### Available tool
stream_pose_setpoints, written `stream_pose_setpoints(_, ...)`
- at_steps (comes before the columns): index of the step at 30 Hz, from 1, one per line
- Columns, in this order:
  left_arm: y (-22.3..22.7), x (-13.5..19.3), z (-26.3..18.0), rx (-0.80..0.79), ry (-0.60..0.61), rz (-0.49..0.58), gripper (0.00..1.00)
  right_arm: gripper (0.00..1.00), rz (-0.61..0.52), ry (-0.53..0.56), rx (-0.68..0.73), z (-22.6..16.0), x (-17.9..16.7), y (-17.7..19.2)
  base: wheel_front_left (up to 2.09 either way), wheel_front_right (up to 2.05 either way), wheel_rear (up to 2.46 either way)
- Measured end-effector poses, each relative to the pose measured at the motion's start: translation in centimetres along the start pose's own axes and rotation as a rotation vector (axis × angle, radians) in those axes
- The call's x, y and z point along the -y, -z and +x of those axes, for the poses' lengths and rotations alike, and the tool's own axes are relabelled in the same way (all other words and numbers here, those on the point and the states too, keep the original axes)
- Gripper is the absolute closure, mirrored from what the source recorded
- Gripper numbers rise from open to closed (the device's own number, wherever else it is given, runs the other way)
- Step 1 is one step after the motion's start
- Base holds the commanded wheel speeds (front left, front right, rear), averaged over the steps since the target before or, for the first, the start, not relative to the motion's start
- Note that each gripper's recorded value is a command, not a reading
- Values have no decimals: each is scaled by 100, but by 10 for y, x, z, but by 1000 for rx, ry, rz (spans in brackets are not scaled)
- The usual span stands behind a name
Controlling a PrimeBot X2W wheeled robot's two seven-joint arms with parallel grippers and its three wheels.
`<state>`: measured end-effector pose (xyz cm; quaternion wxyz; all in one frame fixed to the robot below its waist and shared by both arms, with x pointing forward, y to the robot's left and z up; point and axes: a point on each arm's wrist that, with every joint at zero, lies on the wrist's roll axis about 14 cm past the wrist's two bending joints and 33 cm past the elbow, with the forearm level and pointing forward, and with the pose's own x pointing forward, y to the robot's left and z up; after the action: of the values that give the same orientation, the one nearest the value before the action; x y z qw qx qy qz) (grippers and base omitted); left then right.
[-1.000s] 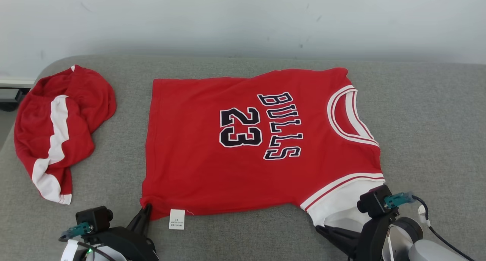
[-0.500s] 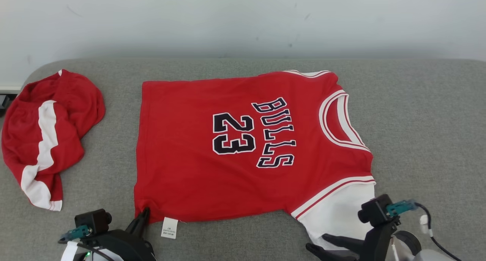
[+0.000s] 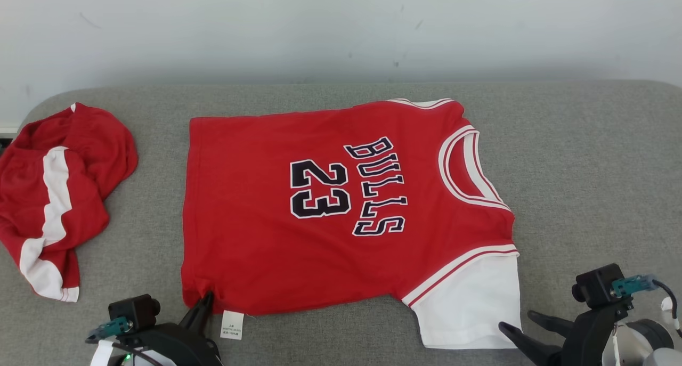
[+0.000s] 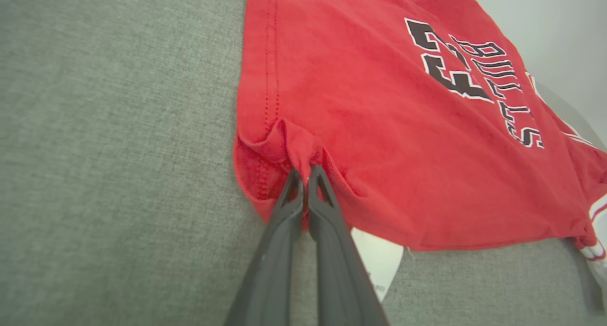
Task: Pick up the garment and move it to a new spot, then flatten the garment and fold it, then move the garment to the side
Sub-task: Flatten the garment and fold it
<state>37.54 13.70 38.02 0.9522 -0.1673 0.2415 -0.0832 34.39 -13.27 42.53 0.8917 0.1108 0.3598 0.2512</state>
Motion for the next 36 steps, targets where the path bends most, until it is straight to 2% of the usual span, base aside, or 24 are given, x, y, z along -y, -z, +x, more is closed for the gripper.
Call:
stream_pose_setpoints(6, 2, 2, 0, -4, 5, -1, 100, 0, -20, 45, -54, 2, 5, 20, 0, 0, 0)
stream_pose_setpoints(12, -3, 7, 3, 6, 22, 4, 100, 0, 11, 85, -114, 7, 11, 43, 0, 0, 0)
stream_pose_setpoints(23, 2, -2, 2, -2, -1, -1, 100, 2, 16, 115, -159, 20, 15, 59, 0, 0, 0)
stream_pose_setpoints(25, 2, -3, 2, -2, -2, 0, 100, 31, 16, 124, -168, 22, 17, 61, 0, 0, 0)
stream_pose_setpoints(26, 2, -3, 2, -3, -3, 0, 100, 67, 8, 127, -172, 23, 18, 61, 0, 0, 0)
stream_pose_setpoints(27, 2, -3, 2, -3, -3, -1, 100, 94, 4, 131, -174, 24, 19, 61, 0, 0, 0)
stream_pose_setpoints(28, 3, -2, 2, -3, -2, -2, 100, 100, 5, 135, -175, 25, 20, 62, 0, 0, 0)
stream_pose_setpoints(36, 4, -3, 3, -2, -5, -5, 100, 100, 9, 158, -167, 28, 27, 60, 0, 0, 0)
